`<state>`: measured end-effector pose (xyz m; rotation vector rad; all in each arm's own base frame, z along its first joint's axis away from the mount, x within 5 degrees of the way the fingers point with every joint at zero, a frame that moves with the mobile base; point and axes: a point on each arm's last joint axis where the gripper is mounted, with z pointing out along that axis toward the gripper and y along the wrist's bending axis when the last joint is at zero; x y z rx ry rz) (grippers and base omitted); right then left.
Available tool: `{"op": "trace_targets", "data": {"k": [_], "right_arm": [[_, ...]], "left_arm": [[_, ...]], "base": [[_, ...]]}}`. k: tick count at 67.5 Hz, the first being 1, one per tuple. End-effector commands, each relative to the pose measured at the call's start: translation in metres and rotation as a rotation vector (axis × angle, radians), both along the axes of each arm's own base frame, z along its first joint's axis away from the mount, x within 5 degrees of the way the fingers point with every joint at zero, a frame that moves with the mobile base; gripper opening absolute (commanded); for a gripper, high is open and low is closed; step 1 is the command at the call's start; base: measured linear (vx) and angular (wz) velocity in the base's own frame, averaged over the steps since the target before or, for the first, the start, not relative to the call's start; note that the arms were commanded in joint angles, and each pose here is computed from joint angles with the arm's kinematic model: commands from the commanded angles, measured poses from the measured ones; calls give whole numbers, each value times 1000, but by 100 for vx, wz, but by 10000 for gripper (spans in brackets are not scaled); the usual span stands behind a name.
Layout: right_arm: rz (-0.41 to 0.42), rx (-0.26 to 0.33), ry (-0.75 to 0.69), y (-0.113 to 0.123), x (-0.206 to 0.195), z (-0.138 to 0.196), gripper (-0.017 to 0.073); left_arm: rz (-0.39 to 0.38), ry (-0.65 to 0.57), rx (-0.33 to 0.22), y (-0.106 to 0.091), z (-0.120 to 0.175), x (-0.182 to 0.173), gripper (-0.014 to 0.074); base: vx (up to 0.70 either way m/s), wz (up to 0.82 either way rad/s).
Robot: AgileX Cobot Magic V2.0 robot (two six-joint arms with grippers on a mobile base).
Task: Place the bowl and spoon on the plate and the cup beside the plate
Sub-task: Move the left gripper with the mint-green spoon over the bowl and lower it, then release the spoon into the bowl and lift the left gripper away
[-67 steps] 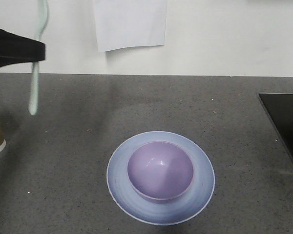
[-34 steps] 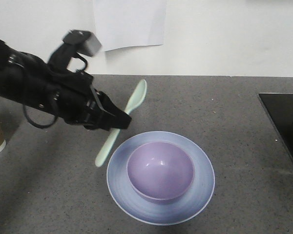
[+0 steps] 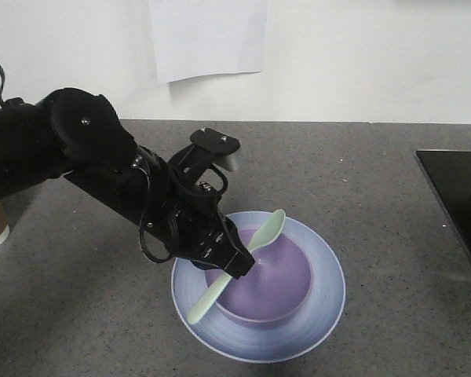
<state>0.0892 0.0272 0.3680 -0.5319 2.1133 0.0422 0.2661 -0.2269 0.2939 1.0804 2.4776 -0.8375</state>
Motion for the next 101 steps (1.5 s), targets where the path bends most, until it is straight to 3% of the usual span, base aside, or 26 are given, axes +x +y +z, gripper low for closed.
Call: {"op": "trace_targets", "data": {"k": [1,24,58,76,88,94,101], "right_arm": [[-2,21,-88,0,3,12,-6],[-2,21,-88,0,3,12,-6],[-2,21,-89,0,3,12,-3],[-3,22,-89,0,3,12,-3],[-3,22,-89,0,3,12,-3],[-3,22,-89,0,3,12,-3],[-2,23,-88,0,3,12,-3]], "left_arm": [[27,-43,-73,-3,19,-2,-5],[33,-32,-71,-4,17,-1,48],[33,-32,-72,-4,17,-1,337],[27,-34,-74,-4,21,-1,352],[-10,-135,-41,3,62,-3,347],[47,-238,11,14,98,-3,333],[158,-366,120,37,135,-7,309]], "base": [[0,0],[0,0],[0,0],[0,0],[0,0],[0,0],[0,0]]}}
